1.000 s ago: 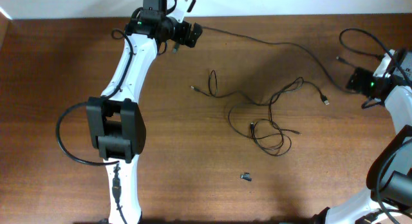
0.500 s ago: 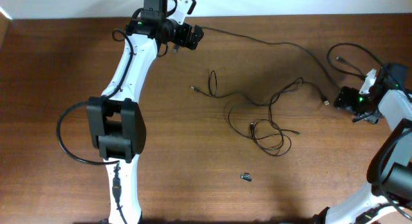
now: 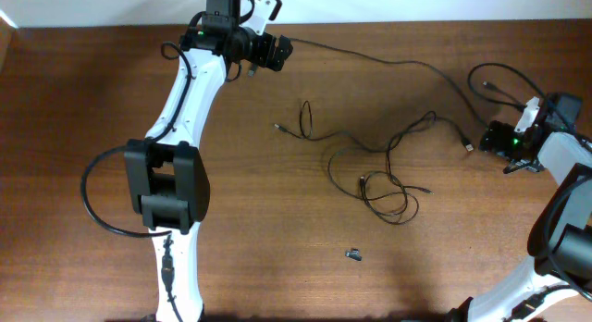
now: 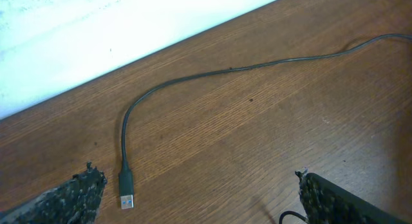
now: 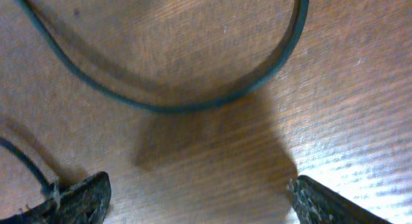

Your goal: Untangle cables

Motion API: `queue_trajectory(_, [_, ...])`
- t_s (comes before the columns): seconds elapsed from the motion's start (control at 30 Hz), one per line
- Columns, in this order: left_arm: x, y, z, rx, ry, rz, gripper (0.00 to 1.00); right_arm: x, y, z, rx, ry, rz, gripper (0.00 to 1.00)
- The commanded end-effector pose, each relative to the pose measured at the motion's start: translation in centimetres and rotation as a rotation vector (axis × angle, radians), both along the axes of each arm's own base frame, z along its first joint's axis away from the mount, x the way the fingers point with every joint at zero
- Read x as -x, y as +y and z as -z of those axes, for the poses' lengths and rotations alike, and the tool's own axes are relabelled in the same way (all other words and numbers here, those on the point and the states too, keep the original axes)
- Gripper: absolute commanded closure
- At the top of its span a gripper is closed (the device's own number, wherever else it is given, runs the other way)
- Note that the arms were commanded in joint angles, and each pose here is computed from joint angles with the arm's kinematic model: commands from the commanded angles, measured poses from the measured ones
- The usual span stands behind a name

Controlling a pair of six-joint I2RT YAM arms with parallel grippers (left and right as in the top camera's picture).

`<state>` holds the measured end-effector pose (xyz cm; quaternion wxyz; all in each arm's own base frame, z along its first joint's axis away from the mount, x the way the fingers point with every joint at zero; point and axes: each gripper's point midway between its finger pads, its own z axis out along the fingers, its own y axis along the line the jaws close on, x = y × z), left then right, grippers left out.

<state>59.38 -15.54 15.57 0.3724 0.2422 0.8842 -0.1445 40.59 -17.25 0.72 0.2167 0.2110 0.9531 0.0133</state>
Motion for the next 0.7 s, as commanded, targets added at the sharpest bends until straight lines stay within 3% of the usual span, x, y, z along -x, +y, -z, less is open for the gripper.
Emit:
queue_trajectory(0.0, [0.0,-0.1,-0.3,0.022,0.002,0.0,0.01,0.6,0.1,1.9,0.001,0.022,-0.013,0.09])
queue_trajectory(0.33, [0.0,-0.1,-0.3,0.021,0.002,0.0,0.01,0.0,0.0,8.7,-0.004,0.055,-0.042,0.09])
queue_trajectory(0.53, [0.0,-0.1,-0.3,0.021,0.002,0.0,0.01,-5.9,-0.9,9.0,0.111,-0.182,-0.06,0.09])
queue_trajectory(0.67, [0.0,-0.1,-0.3,0.021,0.002,0.0,0.01,-7.8,-2.4,7.4,0.208,-0.264,-0.028,0.09])
